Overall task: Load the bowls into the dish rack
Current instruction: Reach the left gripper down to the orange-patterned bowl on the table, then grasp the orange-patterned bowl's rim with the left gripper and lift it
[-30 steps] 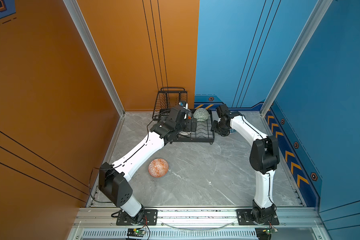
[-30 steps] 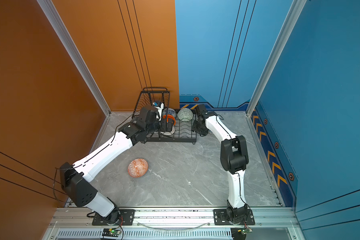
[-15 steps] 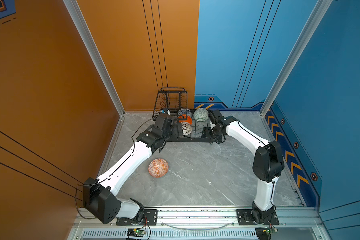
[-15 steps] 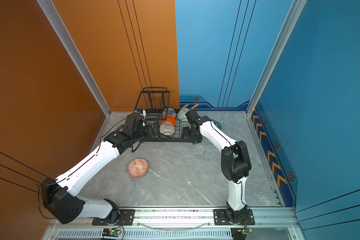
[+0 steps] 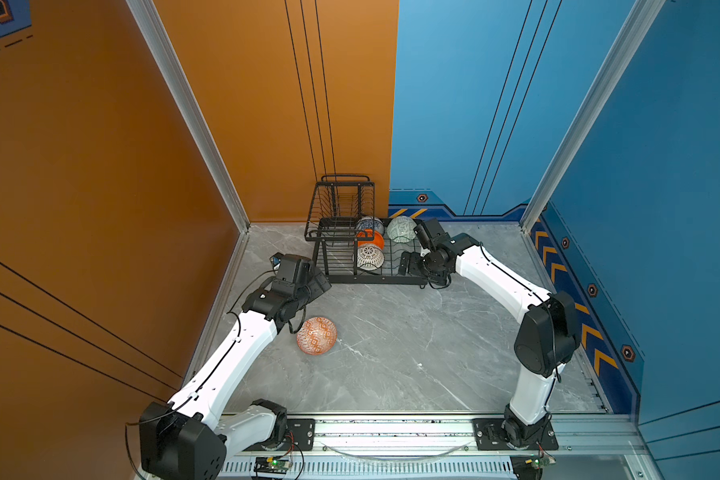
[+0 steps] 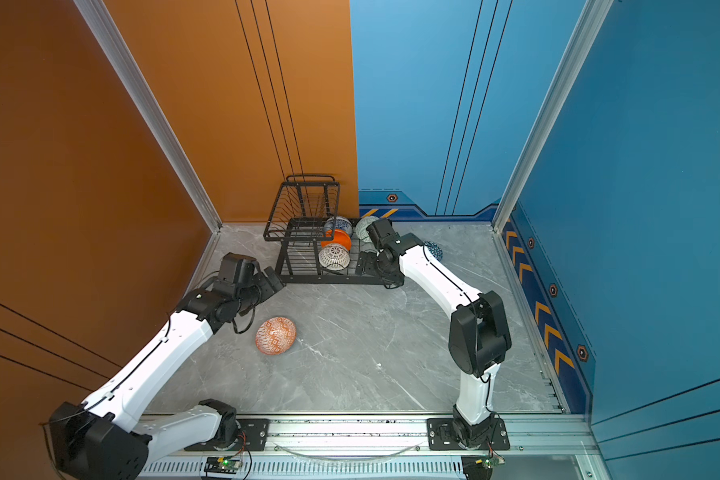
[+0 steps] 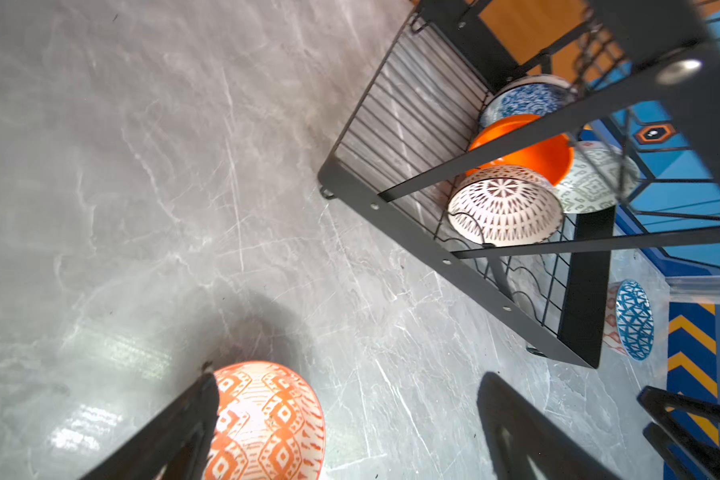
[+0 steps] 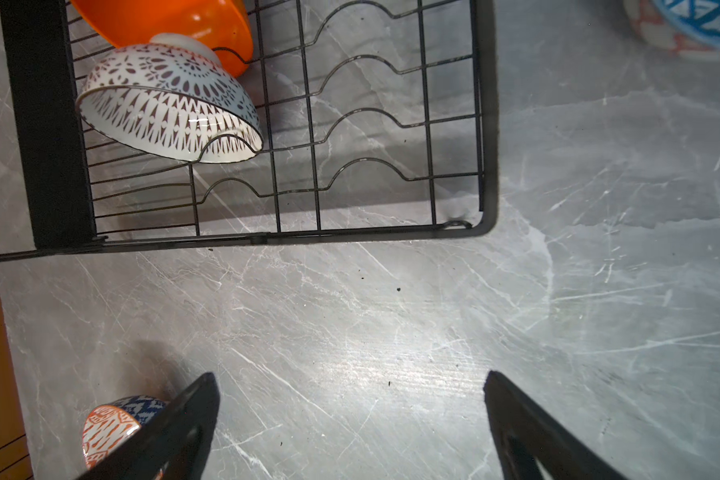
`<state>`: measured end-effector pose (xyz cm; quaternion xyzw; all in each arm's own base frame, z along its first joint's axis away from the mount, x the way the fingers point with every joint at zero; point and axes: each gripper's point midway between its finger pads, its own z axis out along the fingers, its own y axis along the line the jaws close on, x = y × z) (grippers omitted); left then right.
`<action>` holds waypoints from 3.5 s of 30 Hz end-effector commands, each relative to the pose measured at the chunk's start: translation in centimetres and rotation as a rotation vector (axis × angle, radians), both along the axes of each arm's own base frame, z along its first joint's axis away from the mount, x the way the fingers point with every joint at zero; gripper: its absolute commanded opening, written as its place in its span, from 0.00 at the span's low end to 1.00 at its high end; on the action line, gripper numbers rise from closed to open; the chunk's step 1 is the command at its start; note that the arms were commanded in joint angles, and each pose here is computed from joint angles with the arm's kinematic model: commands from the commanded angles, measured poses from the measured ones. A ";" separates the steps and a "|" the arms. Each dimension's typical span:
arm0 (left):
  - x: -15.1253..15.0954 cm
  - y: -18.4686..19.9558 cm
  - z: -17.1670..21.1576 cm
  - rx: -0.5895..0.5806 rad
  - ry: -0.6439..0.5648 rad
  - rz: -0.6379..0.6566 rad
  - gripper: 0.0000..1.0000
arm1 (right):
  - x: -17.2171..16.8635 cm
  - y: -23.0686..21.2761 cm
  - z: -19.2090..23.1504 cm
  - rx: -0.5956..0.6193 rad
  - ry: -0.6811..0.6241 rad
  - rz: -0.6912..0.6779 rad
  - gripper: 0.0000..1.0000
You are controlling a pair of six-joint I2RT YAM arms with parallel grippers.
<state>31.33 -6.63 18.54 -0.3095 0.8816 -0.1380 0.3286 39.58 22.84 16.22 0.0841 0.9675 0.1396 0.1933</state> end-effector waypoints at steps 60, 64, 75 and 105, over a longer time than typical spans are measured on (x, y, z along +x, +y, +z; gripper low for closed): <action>-9.2 1.0 -13.2 -0.181 0.637 0.049 0.14 | -0.7 -2.0 0.9 -0.101 -0.016 -0.035 1.00; -8.5 0.9 -12.8 -0.176 0.621 0.048 0.00 | -0.6 -2.4 1.0 -0.102 -0.017 -0.042 1.00; -1.8 -0.1 -4.4 -0.107 0.332 -0.039 0.00 | 0.5 -4.0 2.3 -0.081 -0.042 -0.101 1.00; 14.4 -11.4 23.2 0.354 -0.712 -0.198 0.00 | 10.5 -6.2 24.3 0.515 -0.362 -0.365 1.00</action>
